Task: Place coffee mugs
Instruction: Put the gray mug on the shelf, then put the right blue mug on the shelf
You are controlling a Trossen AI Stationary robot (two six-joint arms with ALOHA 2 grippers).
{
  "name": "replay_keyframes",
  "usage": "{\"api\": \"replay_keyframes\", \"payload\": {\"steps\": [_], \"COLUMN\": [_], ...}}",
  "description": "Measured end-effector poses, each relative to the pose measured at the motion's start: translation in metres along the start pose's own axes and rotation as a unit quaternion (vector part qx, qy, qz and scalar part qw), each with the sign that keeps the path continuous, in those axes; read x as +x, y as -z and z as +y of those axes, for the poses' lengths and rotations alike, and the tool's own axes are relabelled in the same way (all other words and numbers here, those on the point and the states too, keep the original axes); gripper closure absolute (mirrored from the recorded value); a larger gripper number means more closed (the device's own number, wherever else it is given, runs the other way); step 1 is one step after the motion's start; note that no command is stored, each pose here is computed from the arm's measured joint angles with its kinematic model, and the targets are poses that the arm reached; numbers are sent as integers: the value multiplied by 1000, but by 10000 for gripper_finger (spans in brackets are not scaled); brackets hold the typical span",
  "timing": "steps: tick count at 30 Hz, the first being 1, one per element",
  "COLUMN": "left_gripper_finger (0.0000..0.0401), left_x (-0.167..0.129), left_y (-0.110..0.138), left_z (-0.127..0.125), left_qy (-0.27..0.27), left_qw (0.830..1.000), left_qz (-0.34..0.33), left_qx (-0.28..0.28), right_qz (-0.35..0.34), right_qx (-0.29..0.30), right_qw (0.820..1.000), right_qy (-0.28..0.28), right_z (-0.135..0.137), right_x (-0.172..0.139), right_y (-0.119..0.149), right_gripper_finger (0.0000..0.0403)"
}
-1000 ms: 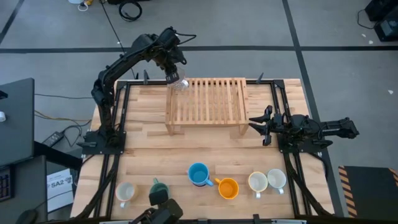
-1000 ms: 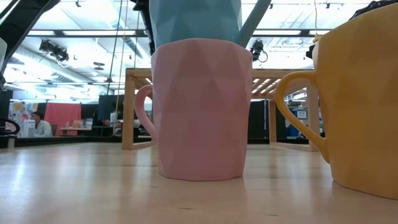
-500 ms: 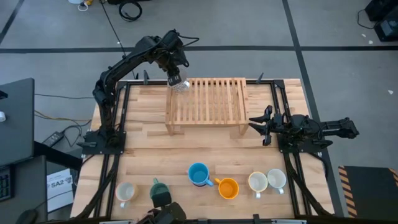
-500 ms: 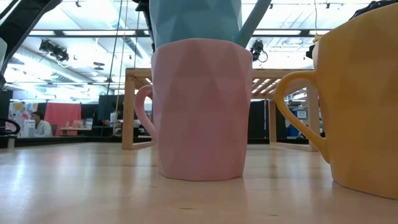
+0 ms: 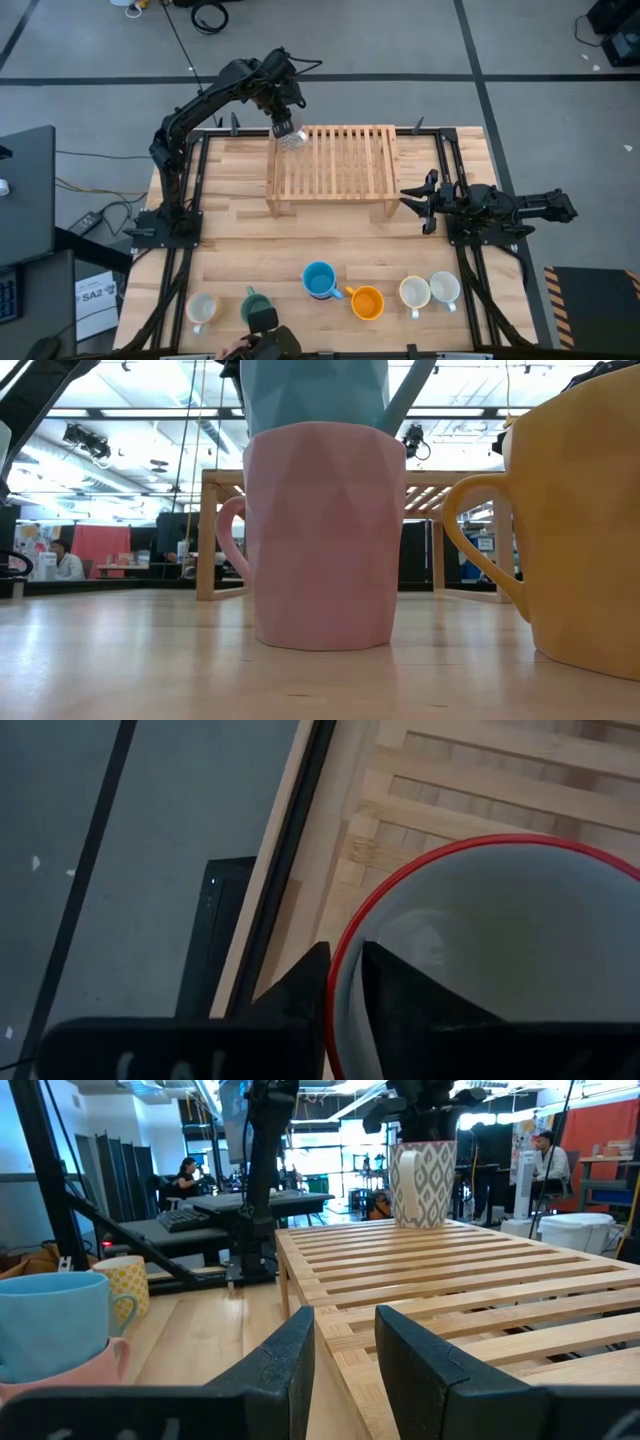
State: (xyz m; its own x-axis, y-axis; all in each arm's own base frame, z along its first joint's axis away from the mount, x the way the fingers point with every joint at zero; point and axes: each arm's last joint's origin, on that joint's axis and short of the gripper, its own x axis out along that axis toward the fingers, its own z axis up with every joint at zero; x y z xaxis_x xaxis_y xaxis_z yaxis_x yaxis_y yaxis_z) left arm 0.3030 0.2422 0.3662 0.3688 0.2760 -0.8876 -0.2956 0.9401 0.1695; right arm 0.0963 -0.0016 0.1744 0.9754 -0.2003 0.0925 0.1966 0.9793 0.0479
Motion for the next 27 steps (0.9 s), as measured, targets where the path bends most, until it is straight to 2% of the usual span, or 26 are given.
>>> {"api": "replay_keyframes", "payload": {"steps": [15, 19, 27], "left_gripper_finger": [188, 172, 170], "left_x": [-1, -1, -1], "left_y": [0, 0, -1], "left_z": [0, 0, 1], "left_qy": [-14, -15, -20], "left_qw": [1000, 1000, 1000], "left_qz": [6, 3, -3], "left_qx": [0, 0, -1], "right_qz": [0, 0, 0], "right_qx": [0, 0, 0], "right_qw": [1000, 1000, 1000], "right_qy": [0, 0, 0], "right_z": [0, 0, 0], "right_x": [0, 0, 0], "right_y": [0, 0, 0], "right_gripper_finger": [289, 289, 289]}}
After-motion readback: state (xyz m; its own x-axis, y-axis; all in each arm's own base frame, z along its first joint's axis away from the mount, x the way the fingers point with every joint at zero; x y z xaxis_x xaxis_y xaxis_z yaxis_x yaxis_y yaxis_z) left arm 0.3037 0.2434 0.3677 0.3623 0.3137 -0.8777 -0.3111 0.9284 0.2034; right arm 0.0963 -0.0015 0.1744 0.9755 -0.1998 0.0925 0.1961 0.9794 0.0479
